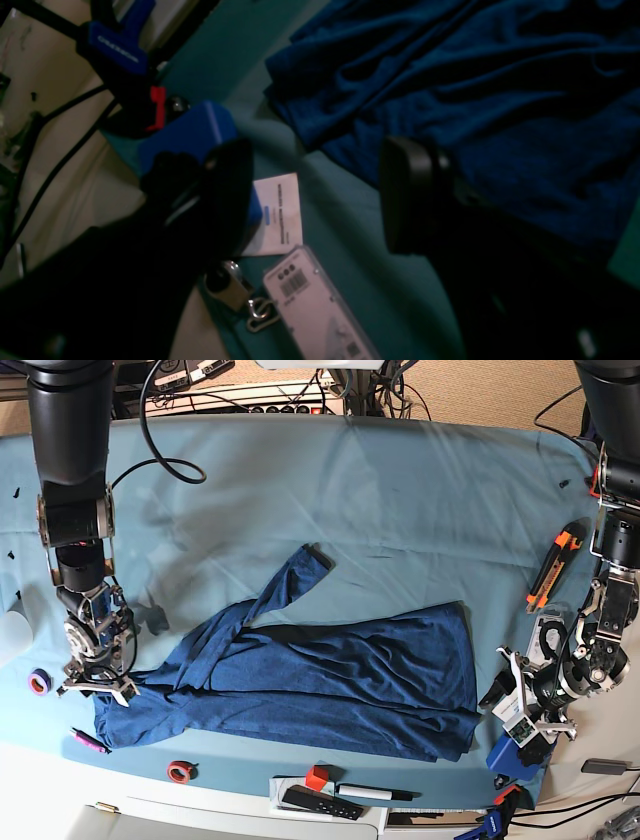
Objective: Layout the t-shirt on the table in an organized manner, then fold the t-shirt properly
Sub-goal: 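Move the right gripper down to the shirt hem corner beside it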
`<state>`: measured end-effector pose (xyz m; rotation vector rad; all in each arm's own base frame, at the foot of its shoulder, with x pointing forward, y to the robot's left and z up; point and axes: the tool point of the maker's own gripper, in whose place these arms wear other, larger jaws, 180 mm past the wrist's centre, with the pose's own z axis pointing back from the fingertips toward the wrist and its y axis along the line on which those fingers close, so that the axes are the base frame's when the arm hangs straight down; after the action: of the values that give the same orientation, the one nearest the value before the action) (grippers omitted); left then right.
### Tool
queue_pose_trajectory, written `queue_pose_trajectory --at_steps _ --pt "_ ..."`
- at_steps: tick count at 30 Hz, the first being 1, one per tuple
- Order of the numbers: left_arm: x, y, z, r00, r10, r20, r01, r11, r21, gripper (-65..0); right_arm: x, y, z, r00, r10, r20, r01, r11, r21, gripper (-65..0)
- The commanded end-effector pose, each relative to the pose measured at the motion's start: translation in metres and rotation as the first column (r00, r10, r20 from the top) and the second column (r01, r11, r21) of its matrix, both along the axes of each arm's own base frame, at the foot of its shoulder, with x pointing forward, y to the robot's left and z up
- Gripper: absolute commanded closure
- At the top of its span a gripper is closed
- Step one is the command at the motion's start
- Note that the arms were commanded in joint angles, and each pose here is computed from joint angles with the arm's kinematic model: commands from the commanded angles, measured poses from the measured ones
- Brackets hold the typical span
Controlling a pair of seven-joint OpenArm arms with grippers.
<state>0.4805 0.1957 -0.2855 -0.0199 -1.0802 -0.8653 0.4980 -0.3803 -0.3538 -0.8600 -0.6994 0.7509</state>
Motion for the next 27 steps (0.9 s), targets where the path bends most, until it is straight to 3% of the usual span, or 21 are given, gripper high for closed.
queue_pose_trajectory --at_steps 1,5,11,21,23,26,27 --pt "0.012 0.004 0.029 0.998 0.006 0.07 -0.004 1.0 -0.018 -36.9 0.015 -0.006 0.027 0.998 -0.003 0.065 0.003 1.0 -0.002 -23.7" --pt "0.012 0.004 0.029 0.997 0.006 0.07 -0.005 1.0 -0.018 -36.9 0.013 -0.006 0.025 0.999 0.007 0.047 -0.008 1.0 0.01 -23.7" --pt "0.012 0.004 0.028 0.998 0.006 0.07 -0.005 1.0 -0.018 -36.9 0.013 0.005 0.017 0.999 0.034 0.034 -0.037 0.994 0.106 -23.7" --pt "0.012 0.005 0.027 0.998 0.01 0.064 -0.009 1.0 -0.012 -36.9 0.015 0.011 0.016 0.998 0.059 0.036 -0.063 0.99 0.125 -23.3" --pt "0.012 0.005 0.027 0.998 0.01 0.063 -0.009 1.0 -0.012 -36.9 0.015 0.011 0.016 0.998 0.052 0.045 -0.057 0.988 0.141 -17.8" --pt "0.012 0.005 0.027 0.998 0.01 0.064 -0.009 1.0 -0.012 -36.9 0.015 0.011 0.016 0.998 0.051 0.047 -0.057 0.988 0.143 -0.4" --pt "0.012 0.005 0.027 0.998 0.01 0.063 -0.009 1.0 -0.011 -36.9 0.016 0.011 0.017 0.997 0.048 0.053 -0.055 0.989 0.138 0.0"
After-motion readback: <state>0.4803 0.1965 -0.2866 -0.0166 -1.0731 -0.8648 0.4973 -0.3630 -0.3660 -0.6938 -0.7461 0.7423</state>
